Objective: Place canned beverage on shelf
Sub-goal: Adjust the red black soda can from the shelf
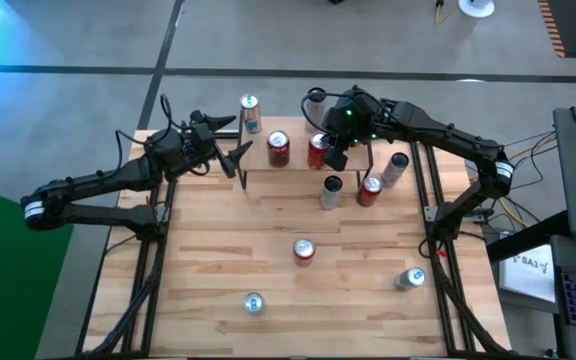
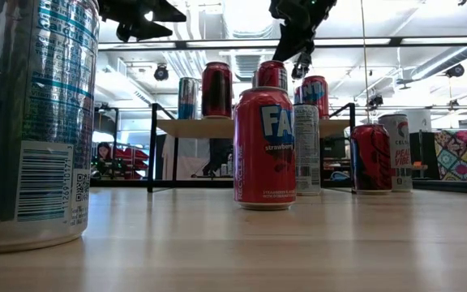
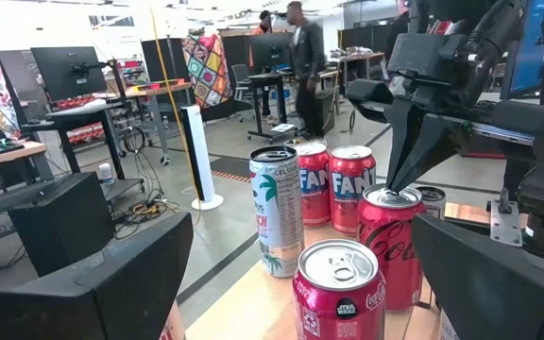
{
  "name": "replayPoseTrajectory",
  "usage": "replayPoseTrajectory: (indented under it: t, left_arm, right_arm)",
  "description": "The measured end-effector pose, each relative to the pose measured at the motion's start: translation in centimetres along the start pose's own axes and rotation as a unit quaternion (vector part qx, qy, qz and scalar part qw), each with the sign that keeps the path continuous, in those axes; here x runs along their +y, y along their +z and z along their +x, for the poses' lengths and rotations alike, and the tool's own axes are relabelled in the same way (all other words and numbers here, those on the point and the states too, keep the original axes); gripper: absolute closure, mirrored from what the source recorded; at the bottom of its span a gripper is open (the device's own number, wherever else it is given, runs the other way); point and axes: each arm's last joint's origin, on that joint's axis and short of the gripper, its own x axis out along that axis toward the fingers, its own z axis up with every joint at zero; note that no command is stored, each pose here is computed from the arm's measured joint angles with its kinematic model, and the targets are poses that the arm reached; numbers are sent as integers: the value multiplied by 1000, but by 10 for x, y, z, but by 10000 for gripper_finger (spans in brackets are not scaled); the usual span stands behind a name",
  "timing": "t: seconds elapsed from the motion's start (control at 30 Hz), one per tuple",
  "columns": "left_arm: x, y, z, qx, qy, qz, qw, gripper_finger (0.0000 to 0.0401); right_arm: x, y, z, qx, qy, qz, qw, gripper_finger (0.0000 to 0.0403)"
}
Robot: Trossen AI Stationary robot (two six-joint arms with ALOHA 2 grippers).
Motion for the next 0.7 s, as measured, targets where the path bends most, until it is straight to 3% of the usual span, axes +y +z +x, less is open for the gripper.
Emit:
replayPoseTrajectory:
  t: [0.7]
  left_arm:
    - [0,0,0,0,0,0,1000,20]
  right_arm:
    - [-2,-11,-19,35,-53,15,998,391]
